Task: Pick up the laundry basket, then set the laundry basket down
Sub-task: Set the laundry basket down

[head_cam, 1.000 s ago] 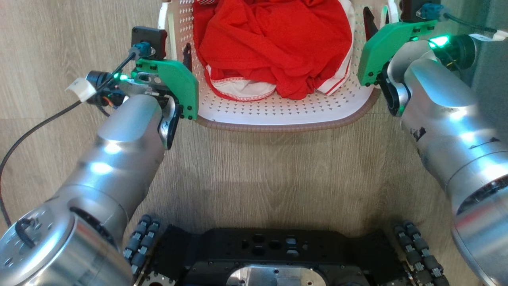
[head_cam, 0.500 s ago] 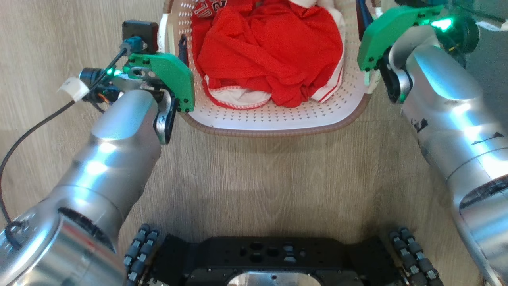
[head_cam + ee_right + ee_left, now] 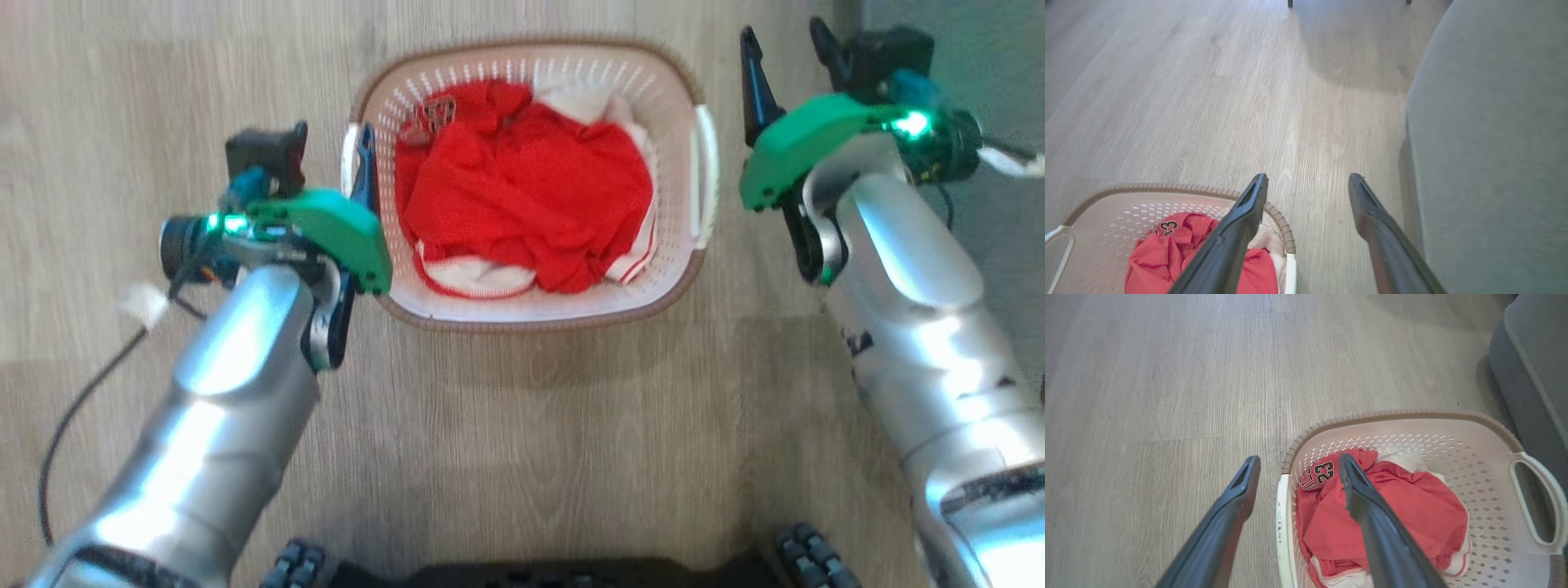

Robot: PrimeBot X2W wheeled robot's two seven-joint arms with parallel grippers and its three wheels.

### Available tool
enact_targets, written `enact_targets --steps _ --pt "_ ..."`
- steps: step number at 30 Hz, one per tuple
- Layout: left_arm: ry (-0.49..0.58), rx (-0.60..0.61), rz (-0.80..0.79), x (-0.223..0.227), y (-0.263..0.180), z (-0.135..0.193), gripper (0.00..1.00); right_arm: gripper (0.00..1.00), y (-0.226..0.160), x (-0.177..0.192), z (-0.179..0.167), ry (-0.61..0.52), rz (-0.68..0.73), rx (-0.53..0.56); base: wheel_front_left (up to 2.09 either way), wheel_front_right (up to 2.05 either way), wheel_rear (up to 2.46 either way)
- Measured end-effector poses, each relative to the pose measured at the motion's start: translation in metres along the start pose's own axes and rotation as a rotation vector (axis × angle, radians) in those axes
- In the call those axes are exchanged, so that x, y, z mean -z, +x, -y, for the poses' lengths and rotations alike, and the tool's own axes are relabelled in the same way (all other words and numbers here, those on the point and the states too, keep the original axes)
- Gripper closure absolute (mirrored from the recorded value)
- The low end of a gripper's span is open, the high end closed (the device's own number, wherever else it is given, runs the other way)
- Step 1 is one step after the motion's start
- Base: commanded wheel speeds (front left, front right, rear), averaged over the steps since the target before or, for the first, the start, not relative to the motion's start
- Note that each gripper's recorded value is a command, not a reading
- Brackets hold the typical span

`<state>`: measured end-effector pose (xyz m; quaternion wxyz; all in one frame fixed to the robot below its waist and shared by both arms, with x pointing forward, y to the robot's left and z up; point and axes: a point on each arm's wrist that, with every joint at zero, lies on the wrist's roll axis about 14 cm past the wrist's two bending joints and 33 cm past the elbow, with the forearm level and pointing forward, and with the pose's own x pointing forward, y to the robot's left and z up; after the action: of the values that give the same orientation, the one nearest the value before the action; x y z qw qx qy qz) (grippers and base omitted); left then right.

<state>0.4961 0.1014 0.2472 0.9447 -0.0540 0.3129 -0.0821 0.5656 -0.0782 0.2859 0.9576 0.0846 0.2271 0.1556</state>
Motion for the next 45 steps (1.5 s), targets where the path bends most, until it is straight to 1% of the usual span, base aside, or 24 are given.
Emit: enact_targets --steps 3,6,12,18,26,30,32,34,39,45 --pt "0.001 0.006 0.075 -0.020 -0.020 0.006 0.00 0.00 -0.020 -0.026 -0.001 0.005 0.075 0.015 0.00 0.00 0.00" --pt "0.004 0.007 0.149 -0.038 -0.043 0.010 0.00 0.00 -0.045 -0.043 -0.004 0.019 0.131 0.029 0.00 0.00 0.00" --pt "-0.012 -0.021 0.290 -0.067 -0.098 0.010 0.00 0.00 -0.099 -0.057 -0.016 0.033 0.193 0.040 0.00 0.00 0.00" --pt "-0.033 -0.055 0.398 -0.079 -0.154 0.008 0.00 0.00 -0.149 -0.073 -0.031 0.039 0.275 0.037 0.00 0.00 0.00" --pt "-0.053 -0.117 0.535 -0.094 -0.215 -0.005 0.00 0.00 -0.201 -0.097 -0.052 0.034 0.398 0.014 0.00 0.00 0.00" --pt "-0.057 -0.136 0.568 -0.092 -0.237 -0.009 0.00 0.00 -0.221 -0.105 -0.057 0.031 0.447 0.013 0.00 0.00 0.00" --pt "-0.055 -0.142 0.575 -0.092 -0.241 -0.010 0.00 0.00 -0.225 -0.104 -0.058 0.025 0.451 0.014 0.00 0.00 0.00" --pt "-0.066 -0.155 0.596 -0.091 -0.253 -0.014 0.00 0.00 -0.238 -0.100 -0.057 0.025 0.459 0.026 0.00 0.00 0.00" --pt "-0.046 -0.154 0.607 -0.086 -0.267 -0.012 0.00 0.00 -0.258 -0.095 -0.054 0.029 0.476 0.050 0.00 0.00 0.00" --pt "-0.039 -0.151 0.619 -0.084 -0.277 -0.011 0.00 0.00 -0.271 -0.101 -0.050 0.022 0.513 0.071 0.00 0.00 0.00"
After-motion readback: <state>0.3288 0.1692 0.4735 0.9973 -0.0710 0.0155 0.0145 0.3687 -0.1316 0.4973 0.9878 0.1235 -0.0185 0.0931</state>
